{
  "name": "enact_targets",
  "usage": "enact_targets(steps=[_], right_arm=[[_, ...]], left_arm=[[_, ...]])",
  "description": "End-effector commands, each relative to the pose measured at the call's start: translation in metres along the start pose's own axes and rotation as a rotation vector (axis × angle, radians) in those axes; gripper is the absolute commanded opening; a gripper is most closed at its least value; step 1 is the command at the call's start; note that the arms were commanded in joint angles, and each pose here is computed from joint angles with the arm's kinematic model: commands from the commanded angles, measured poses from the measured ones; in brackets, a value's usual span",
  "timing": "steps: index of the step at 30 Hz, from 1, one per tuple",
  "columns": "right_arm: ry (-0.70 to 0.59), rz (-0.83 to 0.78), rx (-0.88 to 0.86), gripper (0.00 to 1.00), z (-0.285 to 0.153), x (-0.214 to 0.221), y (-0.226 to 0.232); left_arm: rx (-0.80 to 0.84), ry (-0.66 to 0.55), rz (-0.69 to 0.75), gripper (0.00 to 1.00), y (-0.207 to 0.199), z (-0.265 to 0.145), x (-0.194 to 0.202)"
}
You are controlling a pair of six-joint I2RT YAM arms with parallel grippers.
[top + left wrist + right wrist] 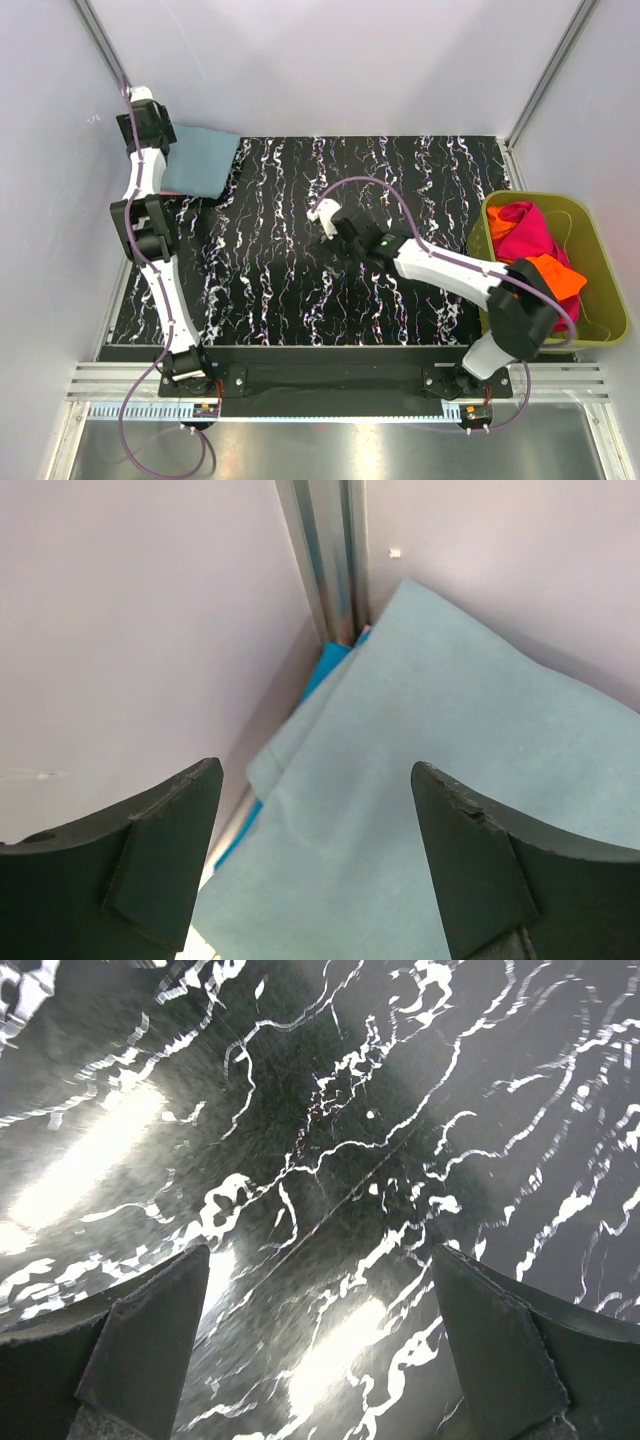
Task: Fold and stack the t-shirts
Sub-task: Neatly place the folded tshirt to the corner, then reset both grippers
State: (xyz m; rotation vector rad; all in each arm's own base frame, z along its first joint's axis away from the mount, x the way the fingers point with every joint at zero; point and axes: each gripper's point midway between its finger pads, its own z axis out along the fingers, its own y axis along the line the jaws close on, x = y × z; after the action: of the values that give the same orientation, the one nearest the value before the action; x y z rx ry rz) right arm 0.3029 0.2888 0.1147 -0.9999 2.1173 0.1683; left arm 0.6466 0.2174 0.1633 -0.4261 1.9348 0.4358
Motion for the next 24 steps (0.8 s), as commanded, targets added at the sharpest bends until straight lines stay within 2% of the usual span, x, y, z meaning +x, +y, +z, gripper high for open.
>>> enact_targets(steps=[1, 3, 4, 5, 7, 8, 10, 11, 12, 13, 14, 15, 16, 17, 18, 19, 20, 22, 23, 24], right_arm=[[-0.106, 0.121, -0.006, 0.99, -0.04, -0.021, -0.006], [-0.094, 0.159, -0.014, 1.0, -0.047, -0.009, -0.003], [-0.121, 0.22, -0.018, 1.0, -0.057, -0.012, -0.003], [-0.109, 0.245, -0.024, 1.0, -0.059, -0.002, 0.0], [-0.139, 0.33, -0.045, 1.0, -0.072, -0.002, 0.004], [-0.131, 0.355, -0.048, 1.0, -0.074, 0.006, 0.006], [-0.168, 0.439, -0.048, 1.0, -0.087, 0.005, 0.005], [-0.173, 0.466, -0.041, 1.0, -0.09, 0.009, 0.005], [-0.169, 0.494, -0.023, 1.0, -0.088, 0.019, 0.004], [-0.195, 0.549, -0.036, 1.0, -0.094, 0.018, 0.005], [-0.188, 0.574, -0.041, 1.0, -0.091, 0.029, 0.009], [-0.196, 0.602, -0.071, 1.0, -0.092, 0.029, 0.014], [-0.216, 0.669, -0.087, 1.0, -0.096, 0.029, 0.017], [-0.218, 0.71, -0.094, 1.0, -0.091, 0.037, 0.02], [-0.22, 0.752, -0.102, 1.0, -0.091, 0.039, 0.022], [-0.231, 0.814, -0.12, 1.0, -0.092, 0.038, 0.026], [-0.238, 0.851, -0.125, 1.0, -0.088, 0.044, 0.027], [-0.229, 0.965, -0.13, 1.0, -0.084, 0.049, 0.03], [-0.227, 0.997, -0.139, 1.0, -0.08, 0.056, 0.034], [-0.221, 1.028, -0.142, 1.0, -0.077, 0.061, 0.036]], left_arm=[[-0.024, -0.167, 0.025, 0.82, -0.009, -0.054, -0.083], [-0.003, -0.148, 0.059, 0.82, -0.02, -0.072, -0.08], [0.03, -0.152, 0.085, 0.83, -0.041, -0.084, -0.081], [0.04, -0.17, 0.095, 0.83, -0.046, -0.103, -0.092], [0.118, -0.13, 0.14, 0.85, -0.082, -0.126, -0.071], [0.149, -0.15, 0.121, 0.85, -0.087, -0.151, -0.084], [0.297, -0.067, 0.061, 0.85, -0.124, -0.181, -0.05], [0.366, -0.083, 0.01, 0.86, -0.131, -0.212, -0.061], [0.466, 0.004, -0.037, 0.88, -0.15, -0.228, -0.026], [0.537, 0.03, -0.05, 0.89, -0.169, -0.252, -0.015], [0.591, 0.022, -0.083, 0.91, -0.171, -0.283, -0.02], [0.669, 0.128, -0.119, 0.93, -0.183, -0.301, 0.022], [0.733, 0.153, -0.13, 0.95, -0.196, -0.326, 0.037], [0.798, 0.134, -0.161, 0.98, -0.196, -0.358, 0.033], [0.866, 0.248, -0.178, 0.99, -0.201, -0.377, 0.082], [0.931, 0.251, -0.189, 0.99, -0.209, -0.402, 0.092], [0.958, 0.294, -0.197, 0.99, -0.197, -0.425, 0.125], [1.091, 0.317, -0.274, 0.99, -0.2, -0.468, 0.144], [1.156, 0.263, -0.328, 0.99, -0.188, -0.493, 0.135], [1.218, 0.334, -0.4, 0.99, -0.182, -0.508, 0.17]])
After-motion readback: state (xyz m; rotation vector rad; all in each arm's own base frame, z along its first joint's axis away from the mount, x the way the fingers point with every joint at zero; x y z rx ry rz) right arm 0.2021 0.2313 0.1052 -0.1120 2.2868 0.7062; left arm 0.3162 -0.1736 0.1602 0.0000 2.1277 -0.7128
